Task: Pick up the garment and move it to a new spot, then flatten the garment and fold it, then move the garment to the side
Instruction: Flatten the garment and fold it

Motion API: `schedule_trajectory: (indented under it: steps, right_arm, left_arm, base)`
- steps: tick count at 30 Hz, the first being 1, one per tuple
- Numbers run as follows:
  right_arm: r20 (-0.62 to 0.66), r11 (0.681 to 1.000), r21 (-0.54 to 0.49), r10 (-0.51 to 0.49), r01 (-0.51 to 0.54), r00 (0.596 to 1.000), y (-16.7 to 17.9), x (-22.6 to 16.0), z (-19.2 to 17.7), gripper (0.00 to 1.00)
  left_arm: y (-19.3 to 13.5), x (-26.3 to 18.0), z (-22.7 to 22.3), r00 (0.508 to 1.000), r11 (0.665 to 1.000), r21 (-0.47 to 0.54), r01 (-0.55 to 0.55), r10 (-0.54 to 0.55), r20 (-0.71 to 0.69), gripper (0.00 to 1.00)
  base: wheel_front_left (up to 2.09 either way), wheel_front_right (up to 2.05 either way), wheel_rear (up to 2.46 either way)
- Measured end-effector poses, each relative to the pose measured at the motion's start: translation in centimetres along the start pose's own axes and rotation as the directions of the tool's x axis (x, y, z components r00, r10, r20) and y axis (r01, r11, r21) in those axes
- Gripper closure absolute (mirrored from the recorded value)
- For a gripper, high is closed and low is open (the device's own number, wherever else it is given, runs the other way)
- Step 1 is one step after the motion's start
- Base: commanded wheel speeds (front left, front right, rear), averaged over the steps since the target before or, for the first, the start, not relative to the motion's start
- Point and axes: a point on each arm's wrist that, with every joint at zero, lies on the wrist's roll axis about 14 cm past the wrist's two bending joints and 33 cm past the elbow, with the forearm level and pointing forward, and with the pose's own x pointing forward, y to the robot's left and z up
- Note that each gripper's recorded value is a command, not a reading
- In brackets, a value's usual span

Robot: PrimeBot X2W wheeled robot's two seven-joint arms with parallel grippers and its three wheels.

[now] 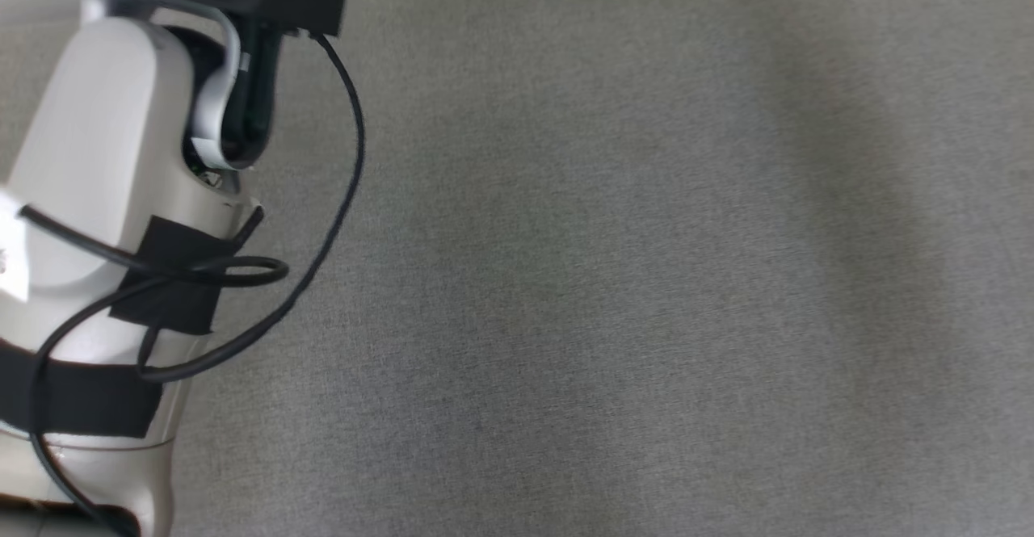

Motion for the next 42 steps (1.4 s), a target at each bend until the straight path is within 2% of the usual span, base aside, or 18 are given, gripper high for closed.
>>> schedule_trajectory:
  steps: [3,6,7,10,13,16,20,26,30,35,42]
  right_arm:
    - [-0.114,0.998,-0.006,0.058,-0.059,0.992,2.1,-0.7,-5.5,1.00]
    - [-0.316,0.994,0.044,0.109,-0.100,0.942,4.1,-4.6,-13.7,1.00]
    - [-0.316,0.994,0.044,0.109,-0.100,0.942,4.1,-4.6,-13.7,1.00]
    - [-0.476,0.990,0.098,0.137,-0.102,0.869,5.1,-9.9,-19.9,1.00]
    - [-0.549,0.988,0.129,0.140,-0.083,0.824,5.1,-13.4,-22.7,1.00]
    - [-0.607,0.988,0.146,0.130,-0.051,0.784,4.9,-16.7,-24.5,1.00]
    - [-0.677,0.987,0.159,0.128,-0.025,0.725,5.0,-21.1,-25.7,1.00]
    - [-0.726,0.984,0.177,0.121,0.015,0.677,5.1,-26.2,-25.2,1.00]
    - [-0.733,0.980,0.197,0.125,0.033,0.668,5.6,-28.6,-24.0,1.00]
    - [-0.742,0.969,0.238,0.136,0.068,0.657,6.8,-31.1,-22.6,1.00]
    - [-0.744,0.962,0.266,0.161,0.067,0.648,8.4,-33.7,-20.5,1.00]
  left_arm:
    - [1.9,-1.7,-4.1,0.994,0.999,0.015,-0.032,0.034,-0.099,1.00]
    - [2.3,-6.2,-11.3,0.951,0.999,0.008,-0.037,0.038,-0.307,1.00]
    - [2.3,-6.2,-11.3,0.951,0.999,0.008,-0.037,0.038,-0.307,1.00]
    - [1.2,-11.1,-16.8,0.884,0.999,-0.025,-0.029,0.014,-0.468,1.00]
    - [0.0,-13.8,-19.6,0.837,0.998,-0.062,-0.010,-0.025,-0.546,1.00]
    - [-0.7,-15.2,-20.6,0.812,0.997,-0.078,0.003,-0.048,-0.582,1.00]
    - [-1.3,-16.7,-20.6,0.796,0.996,-0.085,0.012,-0.061,-0.602,1.00]
    - [-2.3,-20.9,-20.5,0.753,0.995,-0.095,0.015,-0.074,-0.654,1.00]
    - [-2.9,-23.5,-20.0,0.730,0.995,-0.097,0.006,-0.071,-0.679,1.00]
    - [-3.1,-25.6,-19.0,0.719,0.996,-0.090,-0.009,-0.056,-0.692,1.00]
    - [-2.8,-28.3,-17.6,0.713,0.996,-0.066,-0.055,-0.007,-0.702,1.00]
  base:
    - [0.00,0.00,0.00]
    - [0.00,0.00,0.00]
    - [0.00,0.00,0.00]
    - [0.00,0.00,0.00]
    - [0.00,0.00,0.00]
    - [0.00,0.00,0.00]
    - [0.00,0.00,0.00]
    - [0.00,0.00,0.00]
    - [0.00,0.00,0.00]
    - [0.00,0.00,0.00]
    - [0.00,0.00,0.00]
